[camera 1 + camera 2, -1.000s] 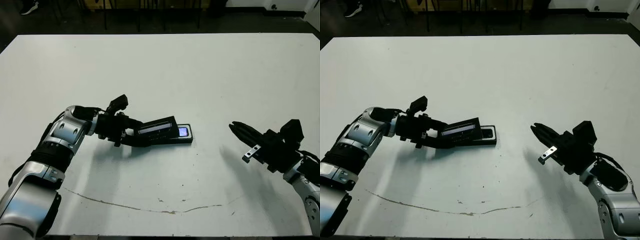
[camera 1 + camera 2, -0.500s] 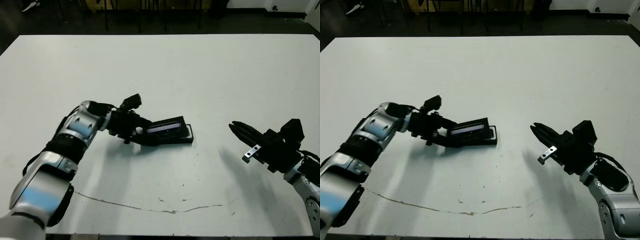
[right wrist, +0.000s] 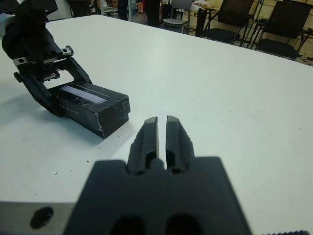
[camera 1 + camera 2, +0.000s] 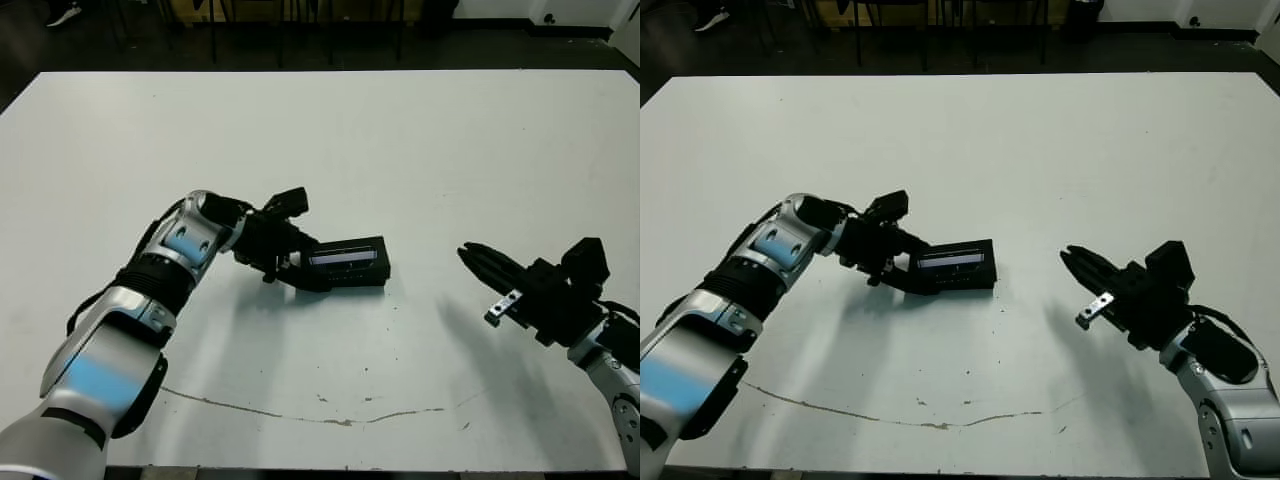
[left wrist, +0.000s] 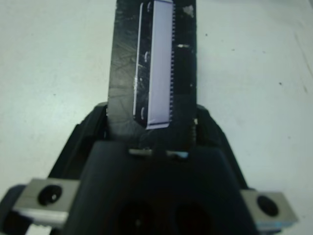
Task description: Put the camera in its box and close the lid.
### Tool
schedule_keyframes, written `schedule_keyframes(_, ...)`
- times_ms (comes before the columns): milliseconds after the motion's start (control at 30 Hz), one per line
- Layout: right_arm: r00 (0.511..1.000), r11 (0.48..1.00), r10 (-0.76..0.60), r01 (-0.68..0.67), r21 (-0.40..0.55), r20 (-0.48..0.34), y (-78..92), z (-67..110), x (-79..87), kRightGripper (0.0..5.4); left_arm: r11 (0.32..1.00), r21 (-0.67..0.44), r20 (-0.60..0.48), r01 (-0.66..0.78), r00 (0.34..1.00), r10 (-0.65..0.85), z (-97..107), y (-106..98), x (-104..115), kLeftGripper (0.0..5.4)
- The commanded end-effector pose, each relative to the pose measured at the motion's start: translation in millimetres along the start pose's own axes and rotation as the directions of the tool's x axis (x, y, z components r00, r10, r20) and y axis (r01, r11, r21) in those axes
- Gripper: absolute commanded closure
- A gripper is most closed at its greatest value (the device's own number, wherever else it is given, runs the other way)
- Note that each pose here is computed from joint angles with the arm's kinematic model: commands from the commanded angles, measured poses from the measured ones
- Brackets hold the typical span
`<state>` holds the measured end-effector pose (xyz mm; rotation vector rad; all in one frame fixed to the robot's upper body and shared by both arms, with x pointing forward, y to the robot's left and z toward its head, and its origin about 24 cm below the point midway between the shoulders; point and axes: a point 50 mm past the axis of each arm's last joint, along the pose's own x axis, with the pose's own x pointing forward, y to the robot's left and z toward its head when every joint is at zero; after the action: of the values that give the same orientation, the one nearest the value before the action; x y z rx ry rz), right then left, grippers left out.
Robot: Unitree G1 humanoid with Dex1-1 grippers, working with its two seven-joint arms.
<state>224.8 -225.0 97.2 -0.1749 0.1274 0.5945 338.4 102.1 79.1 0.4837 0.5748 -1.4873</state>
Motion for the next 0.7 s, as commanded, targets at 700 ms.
schedule_keyframes(700,0.999,1.000,-0.004,0.005,0.019,-0.052,-3.9,-7.0,-3.5,5.40,0.997,0.021,-0.221,0.078,0.973,-0.072,-11.9,-6.1,10.6,2.64)
